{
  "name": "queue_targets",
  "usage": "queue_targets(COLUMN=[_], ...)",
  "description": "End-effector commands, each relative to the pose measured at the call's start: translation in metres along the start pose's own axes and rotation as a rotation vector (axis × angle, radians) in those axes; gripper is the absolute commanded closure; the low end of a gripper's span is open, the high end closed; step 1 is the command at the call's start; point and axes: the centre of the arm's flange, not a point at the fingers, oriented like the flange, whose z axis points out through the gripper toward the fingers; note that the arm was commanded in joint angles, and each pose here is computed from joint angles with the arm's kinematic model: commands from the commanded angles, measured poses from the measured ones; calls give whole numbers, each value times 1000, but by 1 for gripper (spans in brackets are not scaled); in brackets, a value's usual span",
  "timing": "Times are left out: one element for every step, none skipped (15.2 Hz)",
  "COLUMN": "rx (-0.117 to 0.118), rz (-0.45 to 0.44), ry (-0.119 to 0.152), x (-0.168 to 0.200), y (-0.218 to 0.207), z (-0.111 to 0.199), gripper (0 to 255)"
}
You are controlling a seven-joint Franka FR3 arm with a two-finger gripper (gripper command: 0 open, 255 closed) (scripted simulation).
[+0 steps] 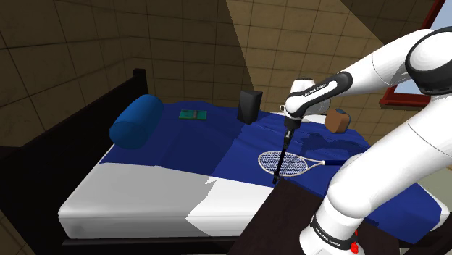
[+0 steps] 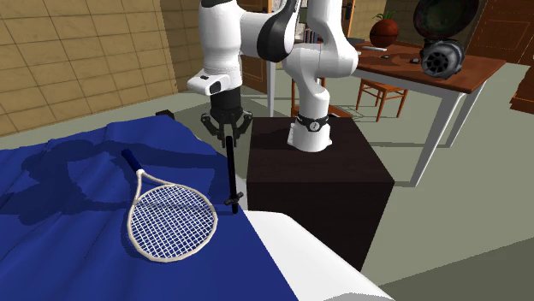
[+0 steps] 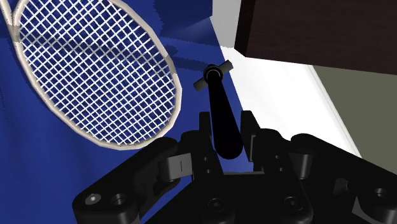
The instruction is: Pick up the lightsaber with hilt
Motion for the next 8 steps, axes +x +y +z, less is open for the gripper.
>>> queue_targets(rx=[0,0,0,0,0,0,0,0], rz=[0,0,0,0,0,0,0,0], ry=[0,0,0,0,0,0,0,0], x=[0,0,0,0,0,0,0,-1], y=[0,0,0,0,0,0,0,0], z=[0,0,0,0,0,0,-5,-10], gripper=[255,255,255,255,255,255,255,255])
